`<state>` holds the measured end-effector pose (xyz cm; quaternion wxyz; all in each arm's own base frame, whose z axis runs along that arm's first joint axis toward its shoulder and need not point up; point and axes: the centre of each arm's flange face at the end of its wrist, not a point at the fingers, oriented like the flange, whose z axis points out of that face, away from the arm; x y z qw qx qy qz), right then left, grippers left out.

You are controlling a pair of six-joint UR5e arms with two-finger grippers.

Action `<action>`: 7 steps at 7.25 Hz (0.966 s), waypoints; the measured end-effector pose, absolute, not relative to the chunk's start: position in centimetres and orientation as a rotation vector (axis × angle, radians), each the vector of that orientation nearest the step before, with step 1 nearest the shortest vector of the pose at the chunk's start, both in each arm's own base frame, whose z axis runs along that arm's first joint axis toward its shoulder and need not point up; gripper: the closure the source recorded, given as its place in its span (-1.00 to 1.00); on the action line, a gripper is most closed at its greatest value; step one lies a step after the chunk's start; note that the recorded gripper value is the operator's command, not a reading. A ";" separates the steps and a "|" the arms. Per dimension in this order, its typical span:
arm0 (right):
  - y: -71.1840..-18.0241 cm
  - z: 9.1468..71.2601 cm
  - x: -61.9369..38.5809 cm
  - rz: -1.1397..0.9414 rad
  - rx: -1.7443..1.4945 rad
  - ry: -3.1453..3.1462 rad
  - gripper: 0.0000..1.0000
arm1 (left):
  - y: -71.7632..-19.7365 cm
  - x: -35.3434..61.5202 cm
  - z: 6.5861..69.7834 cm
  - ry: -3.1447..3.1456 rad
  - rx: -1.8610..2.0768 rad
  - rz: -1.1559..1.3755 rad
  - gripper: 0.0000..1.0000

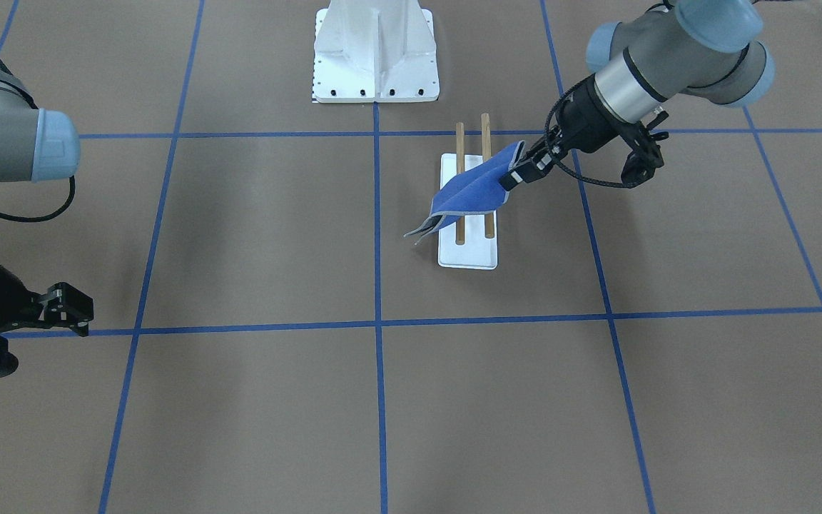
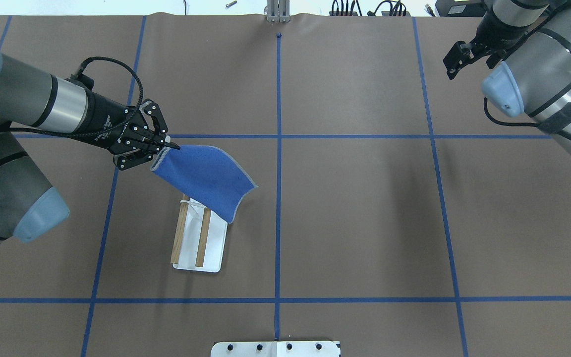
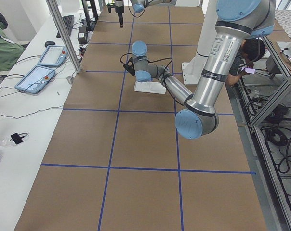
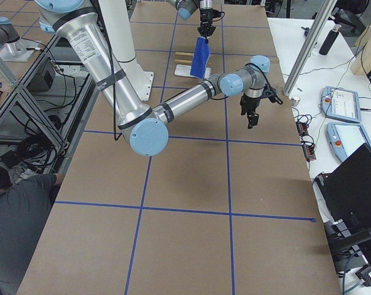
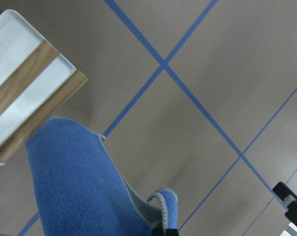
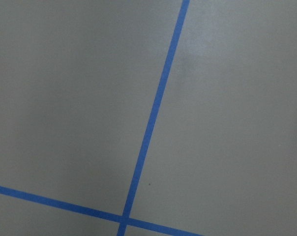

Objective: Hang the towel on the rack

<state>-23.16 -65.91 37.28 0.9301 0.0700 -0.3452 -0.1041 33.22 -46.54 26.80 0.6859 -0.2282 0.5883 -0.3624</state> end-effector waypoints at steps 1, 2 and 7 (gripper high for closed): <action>-66.5 38.4 -21.2 -0.206 0.129 -0.725 -1.00 | -47.4 32.6 27.9 1.303 -0.507 -0.847 1.00; -67.3 40.4 -18.4 -0.207 0.116 -0.735 -1.00 | -48.1 32.4 29.2 1.285 -0.505 -0.870 1.00; -66.1 52.2 -4.9 -0.282 0.114 -0.686 -1.00 | -49.5 31.8 32.9 1.253 -0.405 -0.845 -0.94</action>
